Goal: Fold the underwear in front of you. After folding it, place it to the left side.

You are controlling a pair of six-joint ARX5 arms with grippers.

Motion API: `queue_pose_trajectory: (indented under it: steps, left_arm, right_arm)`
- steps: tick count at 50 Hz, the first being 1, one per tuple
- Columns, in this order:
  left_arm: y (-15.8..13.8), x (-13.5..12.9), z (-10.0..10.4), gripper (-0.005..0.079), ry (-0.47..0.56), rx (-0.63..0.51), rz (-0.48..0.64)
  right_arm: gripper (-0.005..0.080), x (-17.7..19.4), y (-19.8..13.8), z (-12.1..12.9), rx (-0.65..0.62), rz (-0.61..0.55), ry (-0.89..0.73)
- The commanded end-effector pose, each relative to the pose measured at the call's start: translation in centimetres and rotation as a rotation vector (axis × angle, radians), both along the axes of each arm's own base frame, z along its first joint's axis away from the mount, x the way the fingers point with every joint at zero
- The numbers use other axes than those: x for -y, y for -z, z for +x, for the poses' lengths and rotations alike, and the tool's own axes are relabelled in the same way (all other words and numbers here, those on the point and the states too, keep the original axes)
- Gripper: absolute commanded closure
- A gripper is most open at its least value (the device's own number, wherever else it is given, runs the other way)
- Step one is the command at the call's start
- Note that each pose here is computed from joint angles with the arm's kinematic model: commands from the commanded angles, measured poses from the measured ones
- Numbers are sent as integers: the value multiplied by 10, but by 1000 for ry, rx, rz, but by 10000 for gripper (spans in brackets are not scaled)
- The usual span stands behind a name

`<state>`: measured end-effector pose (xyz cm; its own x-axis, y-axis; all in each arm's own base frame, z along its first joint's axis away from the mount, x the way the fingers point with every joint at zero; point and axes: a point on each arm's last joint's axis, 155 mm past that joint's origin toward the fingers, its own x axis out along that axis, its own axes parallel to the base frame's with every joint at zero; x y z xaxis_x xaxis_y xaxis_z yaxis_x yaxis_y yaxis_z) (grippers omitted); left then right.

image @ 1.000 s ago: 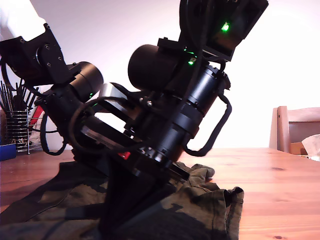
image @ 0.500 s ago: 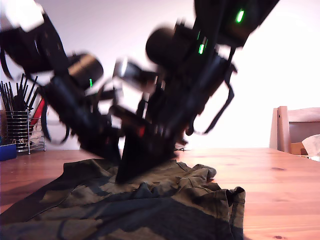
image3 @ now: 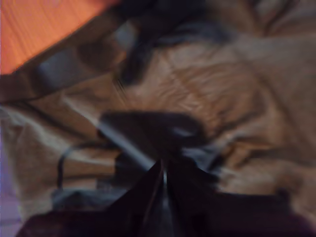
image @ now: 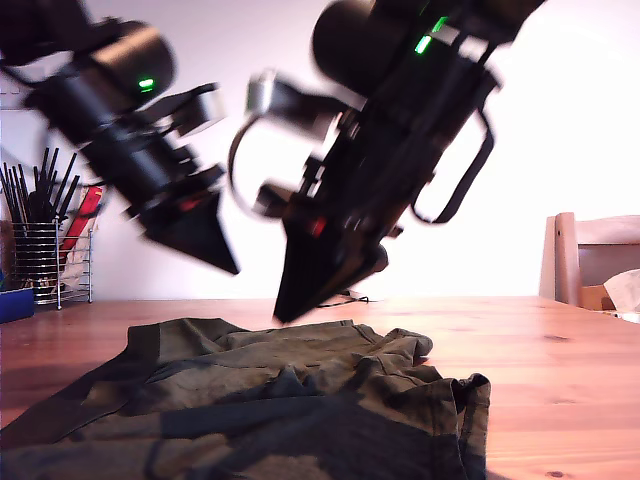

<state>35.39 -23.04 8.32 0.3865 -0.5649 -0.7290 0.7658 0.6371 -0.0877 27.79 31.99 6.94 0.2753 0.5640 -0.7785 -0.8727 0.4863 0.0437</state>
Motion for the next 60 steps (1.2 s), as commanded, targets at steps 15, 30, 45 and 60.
queue_pose_trajectory:
  steps: [15,30,45,60]
  left_arm:
    - [-17,-10,-70,762,101,111,-71]
    - [-8,-16,-138,762,201,106,-107]
    - [6,-10,-171,762,258,57,-31]
    - [31,-16,-207,729,321,-34,98]
  right_arm:
    - [763,26,-2,-42,117,34,-72]
    - [763,45,-9,-75,227,10,-144]
    - [763,57,14,-118,160,-111,-247]
    - [669,61,21,-128,189,-188,-286]
